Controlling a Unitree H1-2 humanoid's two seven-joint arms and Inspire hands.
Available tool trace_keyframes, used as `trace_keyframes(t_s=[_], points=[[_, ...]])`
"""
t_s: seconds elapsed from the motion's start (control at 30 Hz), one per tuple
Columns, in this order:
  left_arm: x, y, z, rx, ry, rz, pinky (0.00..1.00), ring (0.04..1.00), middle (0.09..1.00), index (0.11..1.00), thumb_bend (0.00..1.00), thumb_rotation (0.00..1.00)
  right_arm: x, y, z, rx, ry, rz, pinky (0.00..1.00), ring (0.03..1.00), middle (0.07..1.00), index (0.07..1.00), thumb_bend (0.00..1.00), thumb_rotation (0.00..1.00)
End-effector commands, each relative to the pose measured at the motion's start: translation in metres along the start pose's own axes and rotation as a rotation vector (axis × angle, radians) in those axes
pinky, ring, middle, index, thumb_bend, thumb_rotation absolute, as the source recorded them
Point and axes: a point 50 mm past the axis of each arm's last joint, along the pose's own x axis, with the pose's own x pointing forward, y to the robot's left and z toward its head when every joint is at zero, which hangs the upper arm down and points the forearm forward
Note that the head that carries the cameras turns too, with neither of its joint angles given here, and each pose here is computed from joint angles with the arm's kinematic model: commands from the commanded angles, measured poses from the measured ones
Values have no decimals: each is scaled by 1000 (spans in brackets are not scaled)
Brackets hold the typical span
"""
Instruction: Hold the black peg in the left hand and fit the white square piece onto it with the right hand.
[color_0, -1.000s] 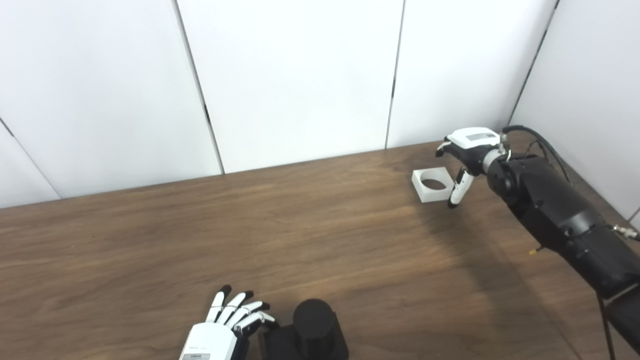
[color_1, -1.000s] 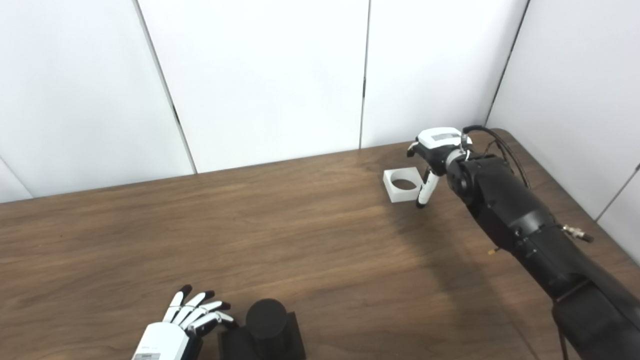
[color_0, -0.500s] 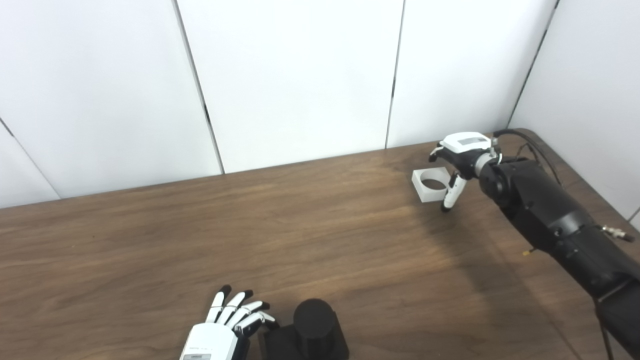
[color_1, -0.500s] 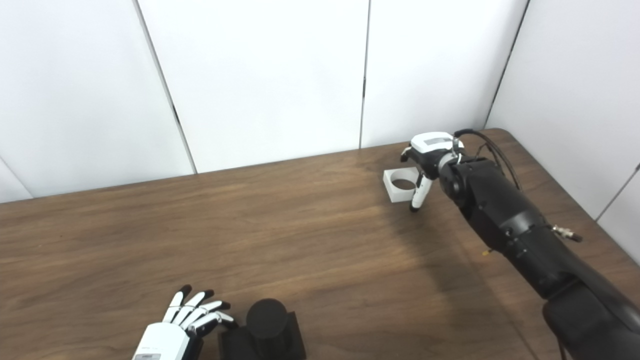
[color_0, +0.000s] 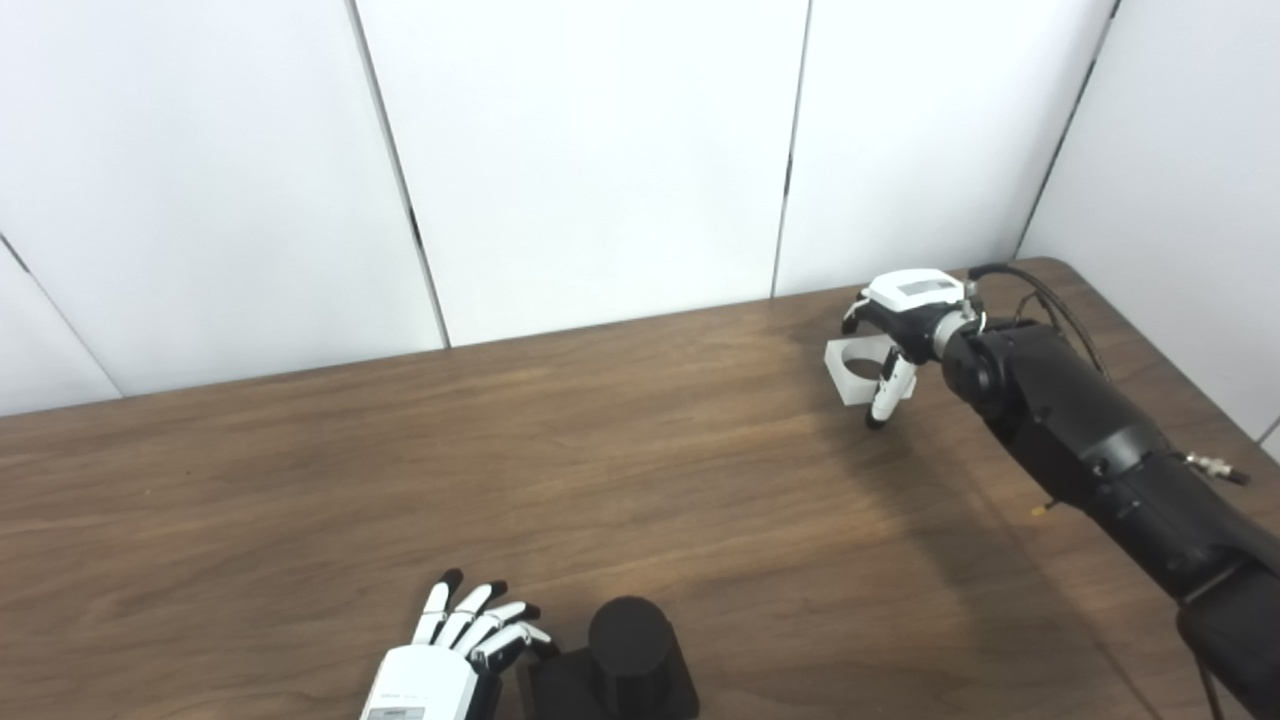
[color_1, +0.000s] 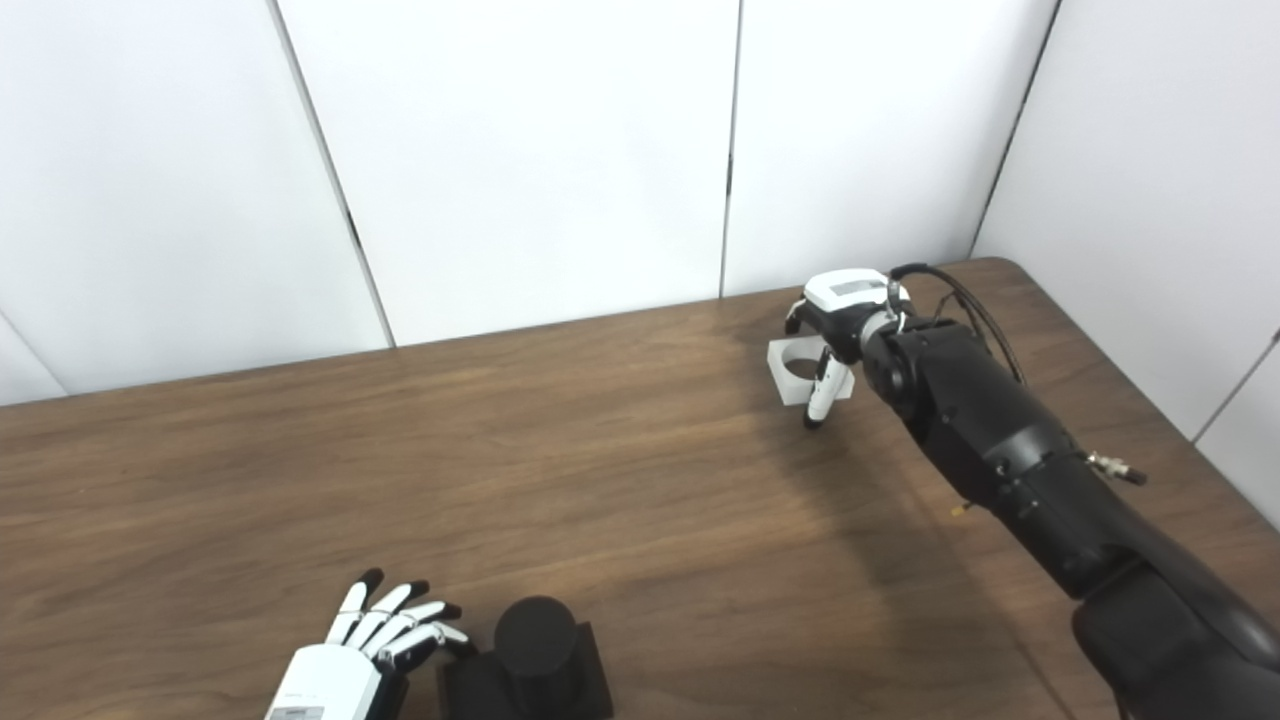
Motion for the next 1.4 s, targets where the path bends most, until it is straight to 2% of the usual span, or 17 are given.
trace_keyframes(t_s=[0.0, 0.23, 0.53, 0.57, 0.6, 0.63, 0.97, 1.23, 1.37], points=[[-10, -12, -2, 50, 7, -105, 1000, 886, 773, 484, 520, 47, 3, -32, 1, -14, -13, -98, 1000, 1000, 961, 804, 826, 232], [-11, -11, 0, 49, 8, -105, 1000, 884, 772, 484, 520, 46, 3, -28, -4, -23, -12, -94, 1000, 995, 941, 767, 810, 235], [-11, -10, -1, 50, 10, -106, 1000, 885, 772, 484, 520, 46, 4, -27, -8, -19, -6, -85, 1000, 979, 902, 634, 802, 210], [-11, -10, -1, 50, 10, -106, 1000, 885, 772, 484, 520, 46, 4, -27, -8, -17, -6, -81, 1000, 979, 899, 565, 666, 180], [-11, -10, -1, 50, 10, -105, 1000, 886, 772, 484, 520, 46, 4, -27, -9, -16, -6, -77, 1000, 978, 896, 522, 582, 160], [-11, -10, -1, 50, 10, -104, 1000, 885, 771, 484, 520, 46, 4, -27, -9, -15, -7, -74, 992, 975, 891, 507, 553, 151], [-10, -10, -2, 45, 6, -100, 1000, 886, 770, 484, 519, 46, 1, -20, -11, 19, -22, -76, 876, 914, 824, 487, 521, 129], [-5, -12, 0, 49, 5, -98, 1000, 887, 771, 484, 520, 46, -4, -20, -9, 6, -66, -94, 888, 902, 798, 486, 522, 128], [-3, -13, 0, 56, 0, -92, 1000, 883, 767, 484, 520, 46, -17, -28, 3, -39, -124, -100, 934, 910, 795, 486, 522, 131]])
